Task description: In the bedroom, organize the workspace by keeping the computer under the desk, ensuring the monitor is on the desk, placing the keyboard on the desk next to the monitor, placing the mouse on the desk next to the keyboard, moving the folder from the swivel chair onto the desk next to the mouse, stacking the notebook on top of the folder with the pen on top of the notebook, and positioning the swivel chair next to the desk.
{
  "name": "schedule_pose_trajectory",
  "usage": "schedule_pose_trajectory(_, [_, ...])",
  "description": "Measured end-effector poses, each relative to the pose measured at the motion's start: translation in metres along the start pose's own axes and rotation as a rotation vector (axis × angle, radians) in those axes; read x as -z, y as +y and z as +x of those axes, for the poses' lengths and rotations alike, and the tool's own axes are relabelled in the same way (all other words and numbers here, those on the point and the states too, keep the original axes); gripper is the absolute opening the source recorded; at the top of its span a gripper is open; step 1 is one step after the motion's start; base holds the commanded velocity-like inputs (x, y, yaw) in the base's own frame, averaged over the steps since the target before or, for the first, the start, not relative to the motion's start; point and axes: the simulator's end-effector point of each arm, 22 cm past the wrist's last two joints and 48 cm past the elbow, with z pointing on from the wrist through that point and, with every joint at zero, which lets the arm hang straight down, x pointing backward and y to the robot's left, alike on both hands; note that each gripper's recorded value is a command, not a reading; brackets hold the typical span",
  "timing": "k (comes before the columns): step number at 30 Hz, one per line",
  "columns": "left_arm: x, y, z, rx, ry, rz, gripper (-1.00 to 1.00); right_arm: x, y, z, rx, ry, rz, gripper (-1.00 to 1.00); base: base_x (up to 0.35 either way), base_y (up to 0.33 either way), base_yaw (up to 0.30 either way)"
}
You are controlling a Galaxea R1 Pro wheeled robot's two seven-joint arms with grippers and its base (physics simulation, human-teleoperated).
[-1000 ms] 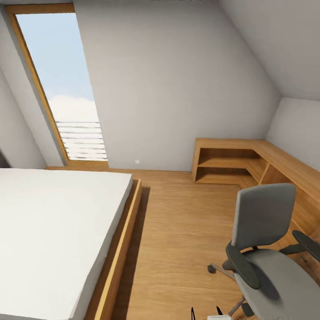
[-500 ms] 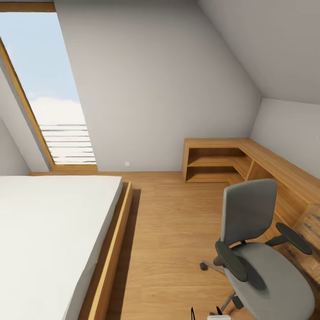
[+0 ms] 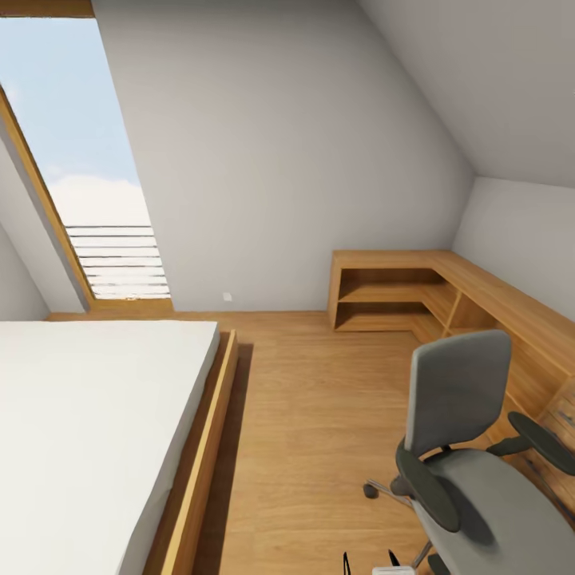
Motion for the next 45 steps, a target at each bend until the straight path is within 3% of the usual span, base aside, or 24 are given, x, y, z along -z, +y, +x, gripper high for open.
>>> schedule_pose_trajectory(28, [0.0,-0.0003,0.0001,0.0,0.0,0.001,1.0,0.0003,-0.0009,0.0008,0.002,0.002,0.001,1.0,0.077,0.053,0.0])
schedule_pose_trajectory(45, [0.0004,-0.0013,0.0009,-0.003,0.003,0.004,1.0,0.0006,-0.001,0.0007,0.002,0.002,0.002,1.0,0.279,0.001,0.0])
